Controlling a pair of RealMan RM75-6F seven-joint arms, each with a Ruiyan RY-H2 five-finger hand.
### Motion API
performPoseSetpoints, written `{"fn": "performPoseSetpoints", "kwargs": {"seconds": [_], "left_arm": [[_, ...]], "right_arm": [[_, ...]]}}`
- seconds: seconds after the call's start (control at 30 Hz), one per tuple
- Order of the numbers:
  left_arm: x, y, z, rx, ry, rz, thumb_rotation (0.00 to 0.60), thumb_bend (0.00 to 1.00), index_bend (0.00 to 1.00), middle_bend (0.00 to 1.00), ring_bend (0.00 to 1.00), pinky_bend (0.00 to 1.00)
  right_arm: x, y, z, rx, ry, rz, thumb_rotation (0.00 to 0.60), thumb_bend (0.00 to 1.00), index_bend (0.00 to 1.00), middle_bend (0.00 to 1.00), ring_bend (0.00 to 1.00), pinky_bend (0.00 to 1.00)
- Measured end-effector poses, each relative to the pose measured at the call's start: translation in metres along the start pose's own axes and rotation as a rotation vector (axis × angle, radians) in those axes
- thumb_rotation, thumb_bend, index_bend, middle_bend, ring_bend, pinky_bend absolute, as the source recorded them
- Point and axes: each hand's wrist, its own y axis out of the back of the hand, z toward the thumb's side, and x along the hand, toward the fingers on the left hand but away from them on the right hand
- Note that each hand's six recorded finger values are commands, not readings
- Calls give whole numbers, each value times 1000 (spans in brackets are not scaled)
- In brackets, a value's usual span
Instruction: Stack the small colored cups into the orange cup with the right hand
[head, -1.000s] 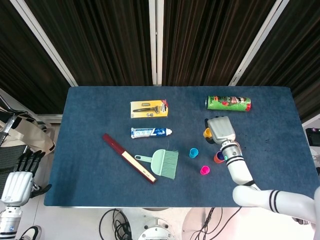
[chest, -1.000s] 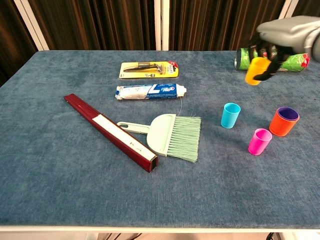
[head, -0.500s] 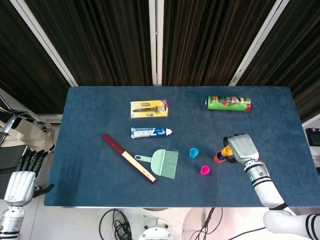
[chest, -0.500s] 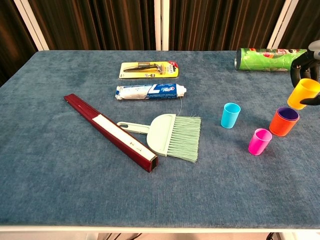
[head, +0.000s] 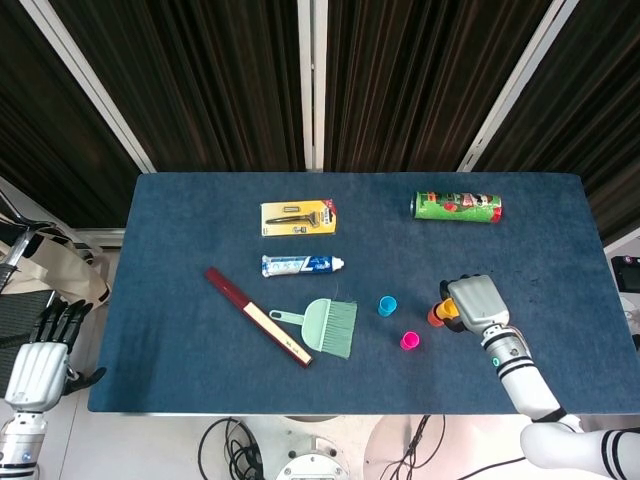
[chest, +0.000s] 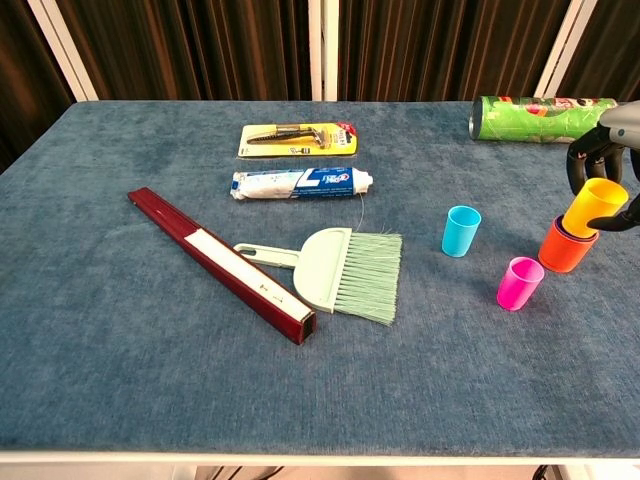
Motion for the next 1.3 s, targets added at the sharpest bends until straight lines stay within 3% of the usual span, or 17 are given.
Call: {"fn": "performPoseSetpoints", "kwargs": {"seconds": [0.23, 0.57, 0.73, 1.3], "left_arm": [[0, 0, 0, 0, 1, -1, 600, 110, 99, 57, 0, 4], [0, -1, 0, 0, -1, -4, 600, 111, 99, 57, 0, 5], [1, -1, 3, -5, -6, 0, 600, 110, 99, 57, 0, 4], [2, -1, 2, -13, -8, 4, 600, 111, 99, 57, 0, 4]], "right_arm": [[-1, 0, 2, -1, 5, 7, 600, 111, 365, 386, 384, 484], [-3, 13, 9, -21, 23, -38, 600, 106, 350, 371, 376, 485], [-11, 14, 28, 4, 58, -47, 600, 104, 336, 366, 376, 485], [-60, -9, 99, 32, 131, 24, 600, 101, 279, 344, 377, 490]]}}
